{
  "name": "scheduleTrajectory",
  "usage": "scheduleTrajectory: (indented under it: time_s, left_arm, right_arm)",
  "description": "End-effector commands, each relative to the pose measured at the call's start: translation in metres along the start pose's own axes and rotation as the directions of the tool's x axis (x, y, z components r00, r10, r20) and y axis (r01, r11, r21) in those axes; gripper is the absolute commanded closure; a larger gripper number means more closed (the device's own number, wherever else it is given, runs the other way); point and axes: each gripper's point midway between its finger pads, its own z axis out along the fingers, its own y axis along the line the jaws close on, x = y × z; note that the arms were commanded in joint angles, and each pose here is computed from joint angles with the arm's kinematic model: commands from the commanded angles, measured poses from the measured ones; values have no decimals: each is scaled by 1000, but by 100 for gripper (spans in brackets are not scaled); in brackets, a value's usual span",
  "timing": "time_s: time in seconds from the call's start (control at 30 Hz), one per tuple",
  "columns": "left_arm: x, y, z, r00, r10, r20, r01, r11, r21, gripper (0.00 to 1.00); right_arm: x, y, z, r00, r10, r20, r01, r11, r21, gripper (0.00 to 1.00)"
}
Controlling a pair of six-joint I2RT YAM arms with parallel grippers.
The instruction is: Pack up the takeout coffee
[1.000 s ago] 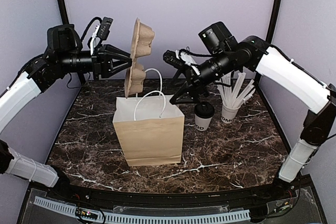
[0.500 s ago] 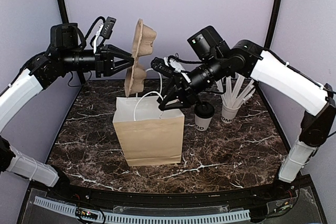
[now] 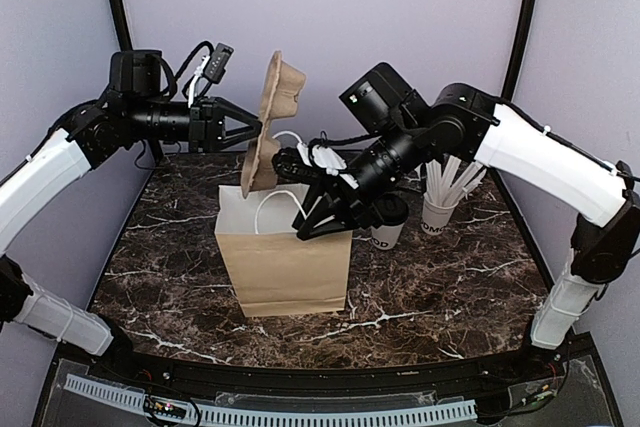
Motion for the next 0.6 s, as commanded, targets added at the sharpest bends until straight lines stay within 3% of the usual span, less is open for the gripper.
scheduleTrajectory:
  time_s: [0.0,0.3,0.57]
  left_arm:
    - [26,-15,5,994,-60,-95,66,996,62,66]
    - [61,-14,15,964,-66,-259,69,998,2,66]
    - [84,11,15,893,-99,-439,38,989,-145,67]
  right_arm:
    - [-3,2,-9,997,-79,-22,80,996,32,83]
    - [-7,6,-12,995,-96,-12,96,995,20,83]
    - [-6,7,-14,995,-96,-10,97,995,23,83]
